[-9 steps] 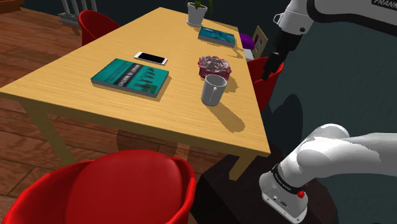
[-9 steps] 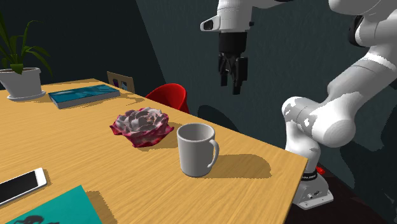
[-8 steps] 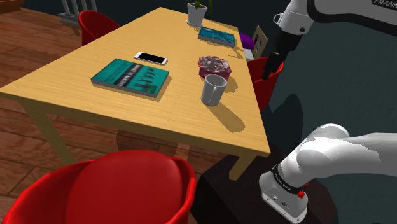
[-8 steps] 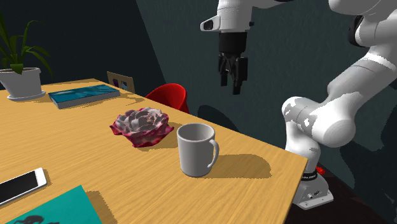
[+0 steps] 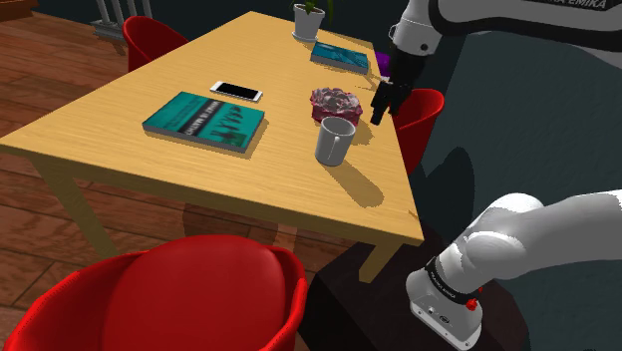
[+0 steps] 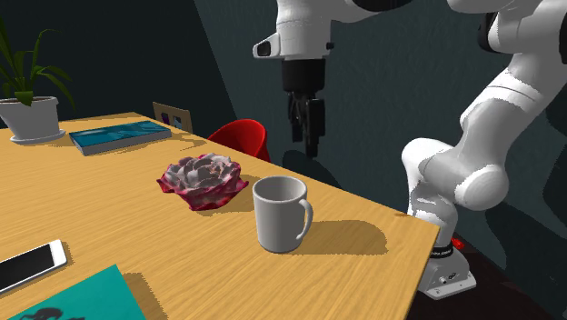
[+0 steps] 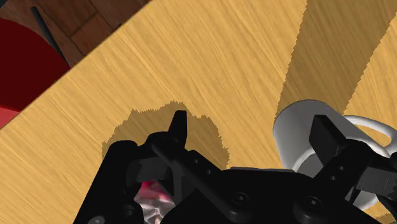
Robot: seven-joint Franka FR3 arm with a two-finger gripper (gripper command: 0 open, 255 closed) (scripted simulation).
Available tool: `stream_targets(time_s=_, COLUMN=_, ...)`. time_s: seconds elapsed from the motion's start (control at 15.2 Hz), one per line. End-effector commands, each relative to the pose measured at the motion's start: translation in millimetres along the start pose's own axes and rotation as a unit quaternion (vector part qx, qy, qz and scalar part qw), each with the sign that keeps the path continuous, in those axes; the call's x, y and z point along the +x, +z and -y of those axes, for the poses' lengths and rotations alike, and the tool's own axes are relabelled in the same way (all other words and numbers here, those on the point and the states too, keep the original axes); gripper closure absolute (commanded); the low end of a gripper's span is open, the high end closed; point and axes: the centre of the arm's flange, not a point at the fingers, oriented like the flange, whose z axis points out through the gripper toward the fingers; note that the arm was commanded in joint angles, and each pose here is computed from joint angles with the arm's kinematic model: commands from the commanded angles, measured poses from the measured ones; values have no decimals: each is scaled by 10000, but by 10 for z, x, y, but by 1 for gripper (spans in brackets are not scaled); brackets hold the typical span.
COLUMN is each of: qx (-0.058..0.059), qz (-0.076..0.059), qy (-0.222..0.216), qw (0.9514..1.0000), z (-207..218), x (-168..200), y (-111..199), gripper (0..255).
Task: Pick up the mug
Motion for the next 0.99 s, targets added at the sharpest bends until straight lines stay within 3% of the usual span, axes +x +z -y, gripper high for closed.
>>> stream_targets(time_s=0.0, qx=74, qz=2, qy=38, qw=10000, z=158, x=219, y=55, gripper=0)
stream_targets(time_s=0.33, qx=225, qz=12, qy=114, qw=9997, z=449, x=697, y=181, gripper=0)
stream_targets(time_s=0.92, qx=225, qz=12, qy=114, qw=9997, z=447, x=711, y=581, gripper=0)
